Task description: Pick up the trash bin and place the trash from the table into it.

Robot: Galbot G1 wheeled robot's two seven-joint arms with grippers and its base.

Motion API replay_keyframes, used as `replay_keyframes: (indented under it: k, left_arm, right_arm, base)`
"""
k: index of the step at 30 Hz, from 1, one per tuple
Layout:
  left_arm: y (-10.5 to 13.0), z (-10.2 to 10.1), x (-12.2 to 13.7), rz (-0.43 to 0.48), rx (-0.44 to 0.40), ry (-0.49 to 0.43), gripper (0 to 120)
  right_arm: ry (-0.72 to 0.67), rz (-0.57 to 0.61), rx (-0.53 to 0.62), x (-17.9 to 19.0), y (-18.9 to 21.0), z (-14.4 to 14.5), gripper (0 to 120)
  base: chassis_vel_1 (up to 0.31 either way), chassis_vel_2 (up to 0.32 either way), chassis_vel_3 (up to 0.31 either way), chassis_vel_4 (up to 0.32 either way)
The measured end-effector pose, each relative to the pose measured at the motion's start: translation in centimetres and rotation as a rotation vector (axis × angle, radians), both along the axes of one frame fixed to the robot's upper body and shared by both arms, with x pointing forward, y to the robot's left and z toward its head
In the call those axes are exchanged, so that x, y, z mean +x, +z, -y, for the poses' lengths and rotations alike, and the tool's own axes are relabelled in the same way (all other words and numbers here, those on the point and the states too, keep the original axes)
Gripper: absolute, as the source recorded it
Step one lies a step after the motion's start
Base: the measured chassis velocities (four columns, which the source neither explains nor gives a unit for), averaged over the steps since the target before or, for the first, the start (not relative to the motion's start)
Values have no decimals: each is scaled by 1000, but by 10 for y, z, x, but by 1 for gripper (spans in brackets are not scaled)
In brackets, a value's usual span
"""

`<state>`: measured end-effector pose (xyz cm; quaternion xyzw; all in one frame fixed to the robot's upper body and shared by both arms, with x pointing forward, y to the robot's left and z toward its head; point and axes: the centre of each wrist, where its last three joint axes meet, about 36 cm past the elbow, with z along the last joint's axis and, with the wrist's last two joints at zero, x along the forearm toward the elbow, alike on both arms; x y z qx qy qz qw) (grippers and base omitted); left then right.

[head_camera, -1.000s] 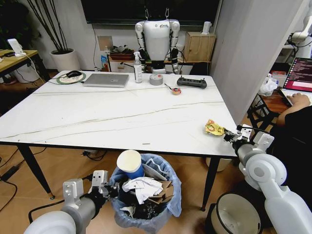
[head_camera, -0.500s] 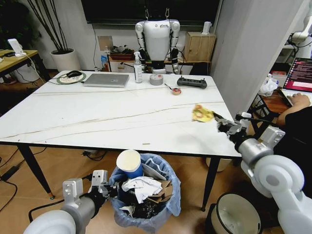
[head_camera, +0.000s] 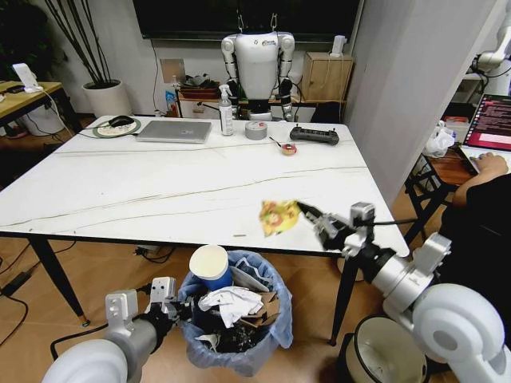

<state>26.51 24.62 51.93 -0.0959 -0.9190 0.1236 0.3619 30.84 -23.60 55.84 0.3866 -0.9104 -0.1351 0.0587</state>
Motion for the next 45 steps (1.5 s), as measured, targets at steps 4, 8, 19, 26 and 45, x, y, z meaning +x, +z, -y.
replay_keyframes:
  k: [4,8,19,26,45]
  left_arm:
    - [-1,0,0,-2,-5,4,2]
    - [-1,0,1,-4,-7,10,2]
    - [-2,3,2,-5,-14,12,2]
    - [-1,4,2,-3,-14,12,2]
    - [2,5,-1,3,-19,6,2]
  right_arm:
    - [128,39,-5,-10,0,-3,0]
    - [168,54,-37,-15,-2,-5,0]
    - [135,27,-205,-16,-35,-12,0]
    - [141,22,-235,-17,-46,-16,0]
    - [90,64,-273,-12,-49,-6,56]
  base:
    - [0,0,0,0]
    - [0,0,0,0]
    - [0,0,0,0]
    - [0,0,0,0]
    - [0,0,0,0]
